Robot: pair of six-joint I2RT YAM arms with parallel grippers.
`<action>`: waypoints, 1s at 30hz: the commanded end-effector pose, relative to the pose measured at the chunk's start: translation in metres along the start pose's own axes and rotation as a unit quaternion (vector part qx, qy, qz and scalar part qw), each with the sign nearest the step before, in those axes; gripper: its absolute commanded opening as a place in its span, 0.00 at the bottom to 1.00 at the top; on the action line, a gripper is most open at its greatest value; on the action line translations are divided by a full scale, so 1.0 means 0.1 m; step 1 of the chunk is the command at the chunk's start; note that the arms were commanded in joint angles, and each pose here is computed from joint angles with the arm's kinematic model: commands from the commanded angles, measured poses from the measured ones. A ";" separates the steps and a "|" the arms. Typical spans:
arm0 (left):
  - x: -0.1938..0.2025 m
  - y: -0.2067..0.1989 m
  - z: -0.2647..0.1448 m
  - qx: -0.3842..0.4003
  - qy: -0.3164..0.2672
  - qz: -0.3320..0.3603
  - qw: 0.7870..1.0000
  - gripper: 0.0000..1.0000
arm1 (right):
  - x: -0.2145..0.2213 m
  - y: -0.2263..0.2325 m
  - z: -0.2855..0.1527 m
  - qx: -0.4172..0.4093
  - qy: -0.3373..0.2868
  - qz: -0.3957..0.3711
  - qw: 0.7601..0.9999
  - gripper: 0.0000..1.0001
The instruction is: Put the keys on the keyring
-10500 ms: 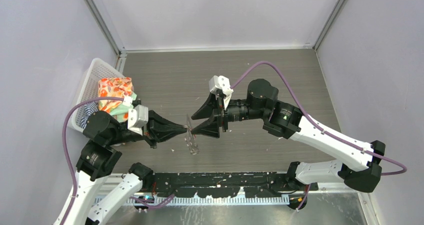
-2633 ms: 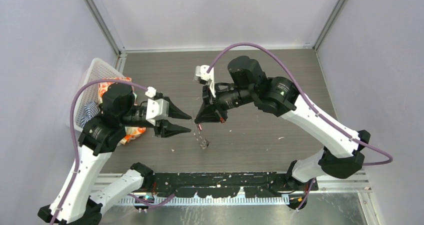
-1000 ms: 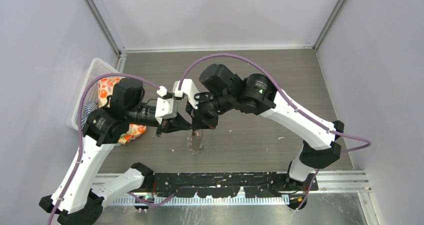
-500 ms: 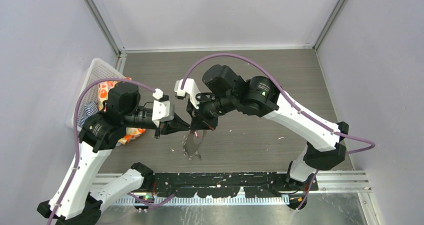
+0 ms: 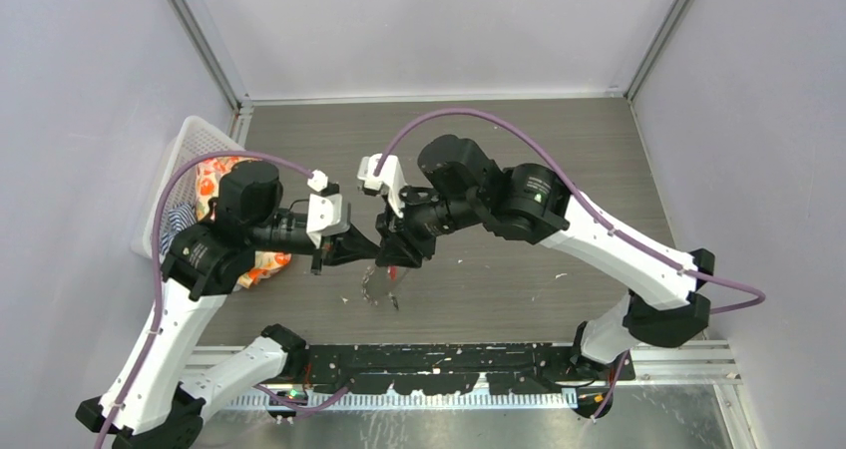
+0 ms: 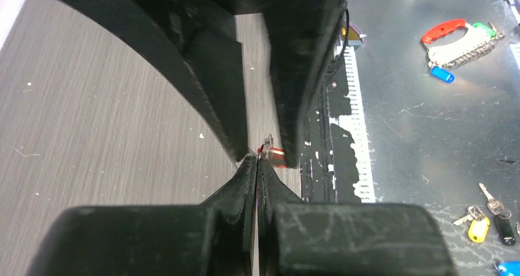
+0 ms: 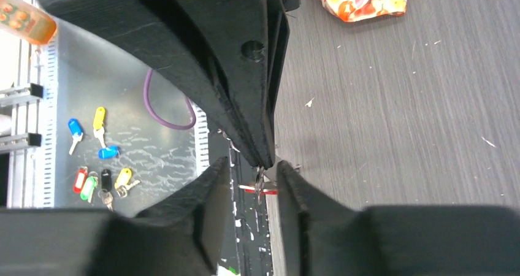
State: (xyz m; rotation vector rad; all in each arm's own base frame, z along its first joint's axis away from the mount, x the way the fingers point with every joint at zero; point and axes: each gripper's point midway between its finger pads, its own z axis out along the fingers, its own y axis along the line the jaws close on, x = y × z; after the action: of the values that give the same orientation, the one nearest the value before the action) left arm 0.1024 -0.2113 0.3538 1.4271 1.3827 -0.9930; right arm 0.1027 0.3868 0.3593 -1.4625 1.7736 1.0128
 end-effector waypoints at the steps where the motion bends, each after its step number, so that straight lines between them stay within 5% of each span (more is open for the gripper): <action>1: -0.25 0.00 0.00 -0.006 -0.052 0.009 0.999 0.00 | -0.52 0.04 -0.43 0.020 -0.146 -0.001 0.989 0.48; 4: -0.41 -0.02 -0.02 -0.015 -0.096 -0.001 0.995 0.00 | -0.49 0.01 -0.59 0.015 -0.189 0.022 0.982 0.54; 18: -0.94 -0.04 -0.02 0.020 -0.194 -0.075 0.978 0.00 | -0.52 0.05 -0.84 -0.023 -0.309 0.037 0.950 0.49; 25: -0.96 -0.03 -0.02 0.022 -0.197 -0.074 0.977 0.00 | -0.59 0.06 -0.84 -0.037 -0.320 0.034 0.946 0.36; 30: -0.95 -0.01 -0.03 0.013 -0.200 -0.072 0.977 0.00 | -0.58 0.09 -0.79 -0.052 -0.309 0.035 0.949 0.15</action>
State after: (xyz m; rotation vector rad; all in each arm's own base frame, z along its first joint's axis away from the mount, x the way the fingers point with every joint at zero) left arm 0.1019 -0.2381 0.4285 1.0727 1.2785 -1.3265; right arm 0.1103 0.3471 0.4332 -0.9718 1.4045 1.3884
